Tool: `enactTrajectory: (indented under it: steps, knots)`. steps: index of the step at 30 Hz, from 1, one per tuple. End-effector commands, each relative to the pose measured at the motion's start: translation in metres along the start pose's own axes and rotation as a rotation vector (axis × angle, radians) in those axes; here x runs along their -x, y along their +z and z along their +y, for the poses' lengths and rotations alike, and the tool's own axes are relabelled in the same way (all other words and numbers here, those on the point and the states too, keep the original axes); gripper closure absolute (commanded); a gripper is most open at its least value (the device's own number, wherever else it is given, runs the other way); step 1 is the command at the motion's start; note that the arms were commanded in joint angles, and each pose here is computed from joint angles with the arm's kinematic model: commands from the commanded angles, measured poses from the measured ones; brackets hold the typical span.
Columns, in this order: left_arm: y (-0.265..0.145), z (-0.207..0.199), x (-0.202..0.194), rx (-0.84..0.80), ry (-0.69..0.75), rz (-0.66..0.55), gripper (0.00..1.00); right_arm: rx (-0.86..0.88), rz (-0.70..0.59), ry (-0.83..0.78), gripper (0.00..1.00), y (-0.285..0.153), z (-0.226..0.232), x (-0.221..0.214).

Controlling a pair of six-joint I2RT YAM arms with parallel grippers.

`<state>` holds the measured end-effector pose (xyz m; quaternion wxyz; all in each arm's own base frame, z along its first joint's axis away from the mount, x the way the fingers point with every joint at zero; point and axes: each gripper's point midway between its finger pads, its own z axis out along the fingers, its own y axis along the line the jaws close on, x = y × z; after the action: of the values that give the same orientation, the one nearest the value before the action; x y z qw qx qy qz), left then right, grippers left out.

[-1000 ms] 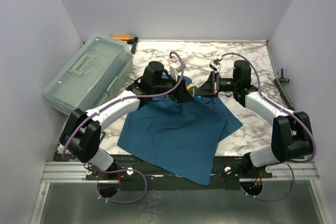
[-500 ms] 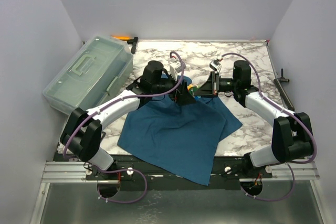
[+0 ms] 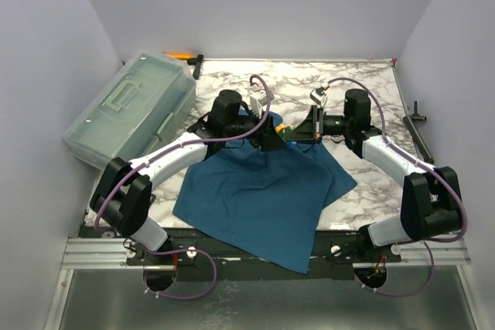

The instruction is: Remove the brooch from the garment

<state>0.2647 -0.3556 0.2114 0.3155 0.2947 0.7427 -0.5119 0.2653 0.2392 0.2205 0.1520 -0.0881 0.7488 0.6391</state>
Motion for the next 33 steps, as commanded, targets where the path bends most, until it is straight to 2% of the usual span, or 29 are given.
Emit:
enactTrajectory:
  steps: [1,4,7,12,16,19,24,27,33]
  knots:
    - [-0.001,0.006,0.013,0.003,-0.009,-0.039,0.46,0.005,0.0,-0.032,0.99,-0.002,0.01,-0.001]
    - [-0.005,-0.002,0.013,-0.041,0.004,-0.03,0.23,-0.009,-0.015,-0.037,0.99,-0.002,0.009,0.001]
    - [-0.013,-0.012,0.01,-0.101,-0.038,-0.007,0.15,-0.033,-0.052,-0.047,0.99,-0.003,0.009,0.007]
    - [-0.022,-0.007,0.017,-0.136,-0.195,-0.004,0.18,-0.081,-0.121,-0.067,1.0,-0.005,0.007,0.018]
    - [-0.02,-0.007,0.033,-0.164,-0.236,-0.047,0.28,-0.126,-0.173,-0.07,0.99,-0.007,0.004,0.025]
    - [-0.016,-0.009,0.043,-0.189,-0.25,-0.061,0.27,-0.15,-0.196,-0.074,0.99,-0.009,0.001,0.027]
    - [-0.011,-0.011,0.052,-0.214,-0.265,-0.07,0.17,-0.181,-0.222,-0.078,1.0,-0.011,-0.002,0.029]
    - [-0.008,-0.012,0.054,-0.222,-0.268,-0.07,0.18,-0.203,-0.234,-0.086,0.99,-0.012,-0.005,0.03]
    - [-0.003,-0.013,0.055,-0.23,-0.27,-0.065,0.25,-0.236,-0.247,-0.08,0.99,-0.014,-0.012,0.03]
